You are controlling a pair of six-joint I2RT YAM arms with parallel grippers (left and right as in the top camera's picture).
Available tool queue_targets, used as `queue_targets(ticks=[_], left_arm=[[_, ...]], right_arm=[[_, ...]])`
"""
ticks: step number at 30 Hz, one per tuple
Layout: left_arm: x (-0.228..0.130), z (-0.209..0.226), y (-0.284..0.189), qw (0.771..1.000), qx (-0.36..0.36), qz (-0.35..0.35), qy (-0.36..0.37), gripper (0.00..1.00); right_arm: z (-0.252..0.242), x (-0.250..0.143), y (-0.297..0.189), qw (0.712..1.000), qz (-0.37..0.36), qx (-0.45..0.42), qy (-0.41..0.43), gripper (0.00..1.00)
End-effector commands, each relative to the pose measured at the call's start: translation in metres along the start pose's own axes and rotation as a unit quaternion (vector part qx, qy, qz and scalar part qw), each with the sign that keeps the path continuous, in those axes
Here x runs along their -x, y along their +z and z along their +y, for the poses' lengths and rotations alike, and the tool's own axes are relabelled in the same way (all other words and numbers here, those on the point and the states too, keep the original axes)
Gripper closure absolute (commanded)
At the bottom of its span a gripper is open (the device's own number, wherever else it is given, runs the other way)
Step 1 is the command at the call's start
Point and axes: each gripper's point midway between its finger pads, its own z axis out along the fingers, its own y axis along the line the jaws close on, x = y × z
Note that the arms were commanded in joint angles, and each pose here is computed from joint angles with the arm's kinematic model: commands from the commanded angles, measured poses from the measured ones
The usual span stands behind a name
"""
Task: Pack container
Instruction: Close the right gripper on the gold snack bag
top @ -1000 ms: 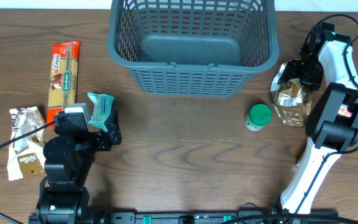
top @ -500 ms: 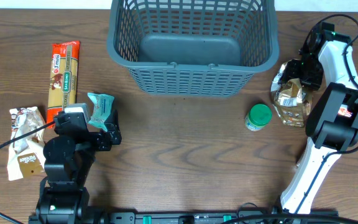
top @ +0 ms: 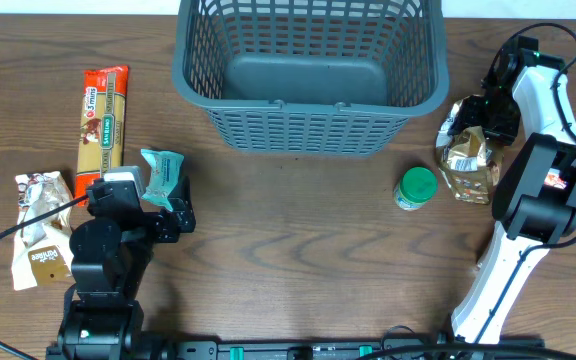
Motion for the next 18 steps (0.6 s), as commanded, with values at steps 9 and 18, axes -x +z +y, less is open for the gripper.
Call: queue_targets(ticks=[9,18], left_arm=[[0.013,-0.002,-0.004,1.000,0.002,-0.016,-0.004,0.02],[0.014,-0.002,-0.004,1.000,0.001,-0.017,-0.004,0.02]], right_arm=[[-0.001,-0.040,0.046,0.996,0.086,-0.019,-0.005,0.99],[-0.001,-0.012,-0.029,1.000,-0.017,-0.013,-0.002,0.99]])
